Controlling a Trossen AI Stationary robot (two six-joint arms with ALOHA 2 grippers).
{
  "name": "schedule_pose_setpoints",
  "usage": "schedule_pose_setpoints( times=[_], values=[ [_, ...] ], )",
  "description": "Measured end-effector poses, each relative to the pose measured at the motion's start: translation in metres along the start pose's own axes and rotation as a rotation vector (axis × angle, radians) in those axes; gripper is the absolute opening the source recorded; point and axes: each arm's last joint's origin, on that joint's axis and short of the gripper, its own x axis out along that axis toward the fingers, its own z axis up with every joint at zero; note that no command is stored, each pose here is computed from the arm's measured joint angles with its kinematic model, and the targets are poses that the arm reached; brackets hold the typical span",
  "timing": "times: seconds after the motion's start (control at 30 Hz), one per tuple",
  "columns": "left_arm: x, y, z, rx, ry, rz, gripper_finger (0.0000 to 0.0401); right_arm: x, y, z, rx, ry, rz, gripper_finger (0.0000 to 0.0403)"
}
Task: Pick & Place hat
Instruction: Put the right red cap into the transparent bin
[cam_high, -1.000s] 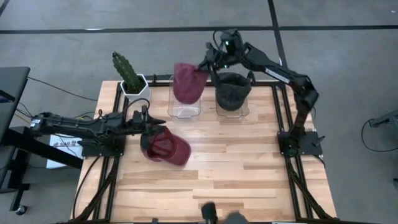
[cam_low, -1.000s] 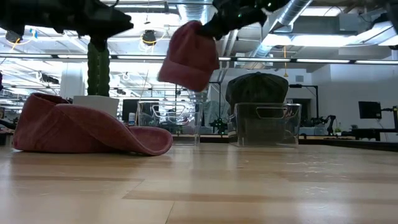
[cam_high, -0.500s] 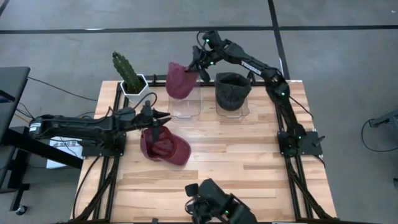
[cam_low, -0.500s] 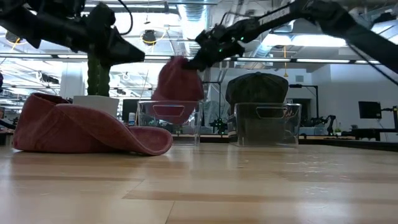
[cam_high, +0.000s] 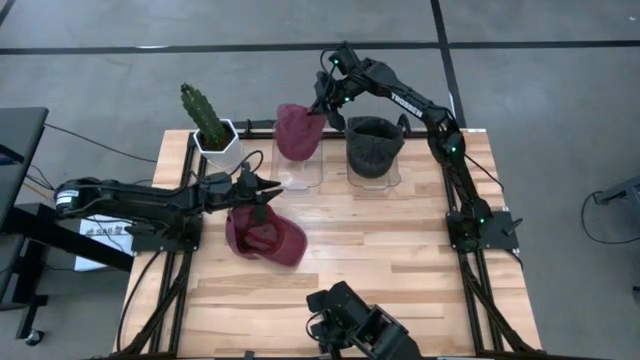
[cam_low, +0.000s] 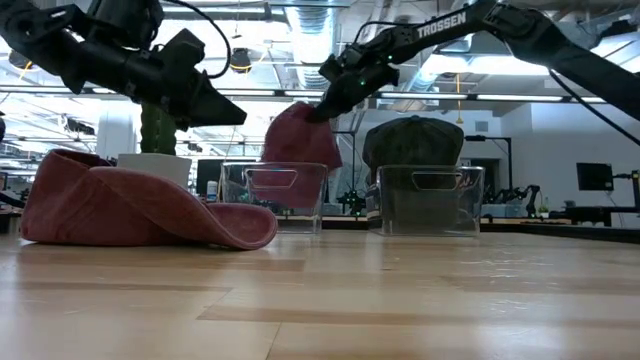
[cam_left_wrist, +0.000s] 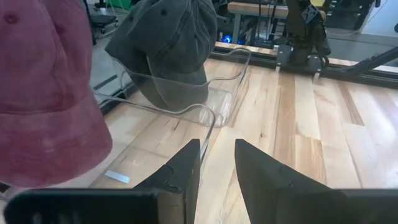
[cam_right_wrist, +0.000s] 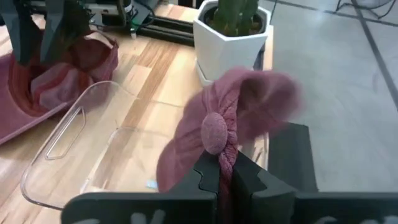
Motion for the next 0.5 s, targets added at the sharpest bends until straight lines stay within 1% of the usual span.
schedule_pose_setpoints(
  times=[0.23,0.37,0.5],
  values=[
    [0.007,0.001,-0.003,0.021,-0.003,0.011,0.0097,-0.01,-0.002,0.002,-0.024,-0.006,-0.019,0.0],
    [0.008,0.008,-0.003,0.014,-0.003,0.043,0.0097,-0.005,-0.002,-0.002,-0.016,-0.002,-0.007,0.0],
    [0.008,0.012,-0.003,0.009,-0.002,0.065,0.0097,0.0,0.002,0.001,-0.025,0.002,0.003,0.0]
  ],
)
